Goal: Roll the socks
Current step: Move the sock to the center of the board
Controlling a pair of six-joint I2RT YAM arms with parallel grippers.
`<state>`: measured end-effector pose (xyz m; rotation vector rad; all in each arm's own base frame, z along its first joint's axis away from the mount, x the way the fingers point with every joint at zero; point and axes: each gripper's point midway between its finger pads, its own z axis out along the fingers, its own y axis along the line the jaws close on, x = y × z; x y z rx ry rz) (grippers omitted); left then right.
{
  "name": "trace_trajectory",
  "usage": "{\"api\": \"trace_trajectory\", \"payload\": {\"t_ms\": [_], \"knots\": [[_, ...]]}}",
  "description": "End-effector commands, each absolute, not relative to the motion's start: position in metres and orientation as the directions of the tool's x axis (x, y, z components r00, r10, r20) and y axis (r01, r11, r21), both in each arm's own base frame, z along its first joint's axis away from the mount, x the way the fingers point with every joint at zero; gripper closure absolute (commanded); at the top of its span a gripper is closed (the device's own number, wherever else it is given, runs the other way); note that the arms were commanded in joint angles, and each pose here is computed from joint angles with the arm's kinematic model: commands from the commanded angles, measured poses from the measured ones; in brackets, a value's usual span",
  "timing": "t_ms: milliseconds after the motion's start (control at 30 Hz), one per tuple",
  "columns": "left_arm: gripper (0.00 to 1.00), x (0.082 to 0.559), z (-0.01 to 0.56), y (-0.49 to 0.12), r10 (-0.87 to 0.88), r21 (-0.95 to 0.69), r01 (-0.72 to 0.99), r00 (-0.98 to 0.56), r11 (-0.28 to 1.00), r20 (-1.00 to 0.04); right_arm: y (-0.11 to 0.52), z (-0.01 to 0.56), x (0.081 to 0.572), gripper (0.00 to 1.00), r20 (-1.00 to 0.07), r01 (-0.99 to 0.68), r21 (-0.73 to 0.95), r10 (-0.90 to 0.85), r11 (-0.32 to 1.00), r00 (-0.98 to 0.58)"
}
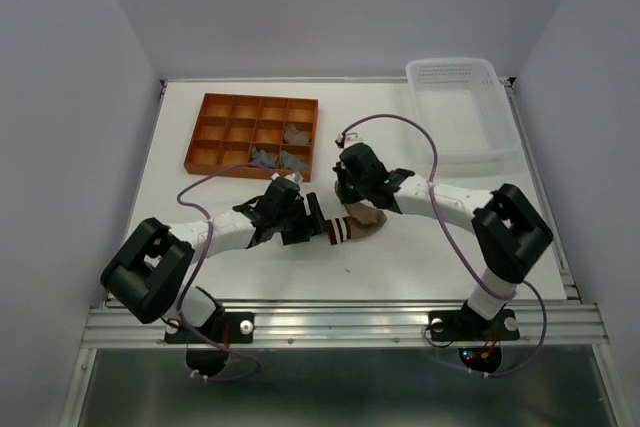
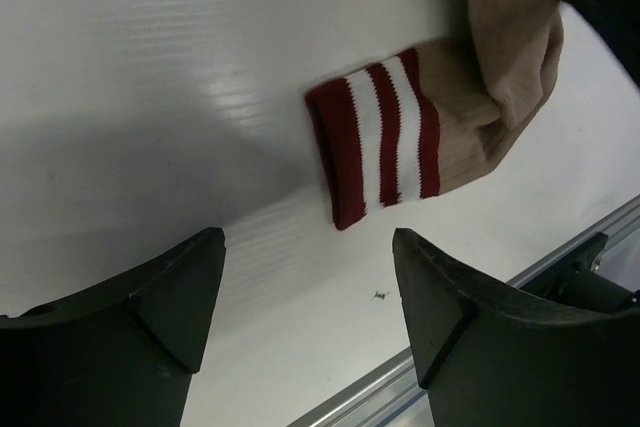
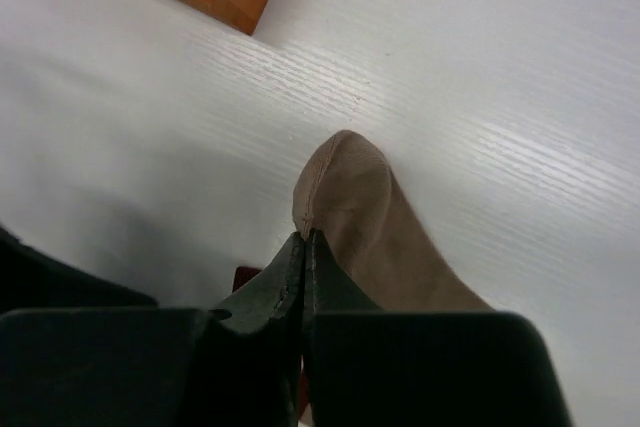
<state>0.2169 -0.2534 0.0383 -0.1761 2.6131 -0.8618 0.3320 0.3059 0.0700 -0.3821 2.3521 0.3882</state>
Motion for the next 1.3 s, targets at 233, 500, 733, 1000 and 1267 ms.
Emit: {"api": "trace_trajectory", "payload": {"t_ms": [233,500,733,1000,1267], "knots": [[0.37,0.255,0.038,-0.288,-0.214,-0.523,0.014,-0.903,0.852,-0.372,0.285,0.145,0.327,0.98,-0.81,-0.288,0.306,0.09,0.908,-0.579],[0.8,0.244,0.018,-0.295,-0.125,-0.412,0.032,-0.929,0.911,-0.349,0.255,0.148,0.327,0.98,-0.827,-0.161,0.302,0.174,0.94,-0.534],[0.98,0.251,0.022,-0.298,-0.111,-0.383,0.042,-0.923,0.923,-0.367,0.244,0.166,0.334,0.97,-0.833,-0.102,0.372,0.283,0.923,-0.474],[1.0,0.256,0.018,-0.28,-0.101,-0.29,0.02,-0.913,0.957,-0.395,0.199,0.194,0.333,0.9,-0.858,0.036,0.406,0.395,0.913,-0.328],[1.0,0.238,0.011,-0.265,-0.069,-0.276,0.039,-0.925,0.96,-0.373,0.167,0.186,0.353,0.87,-0.871,0.186,0.371,0.41,0.91,-0.27]]}}
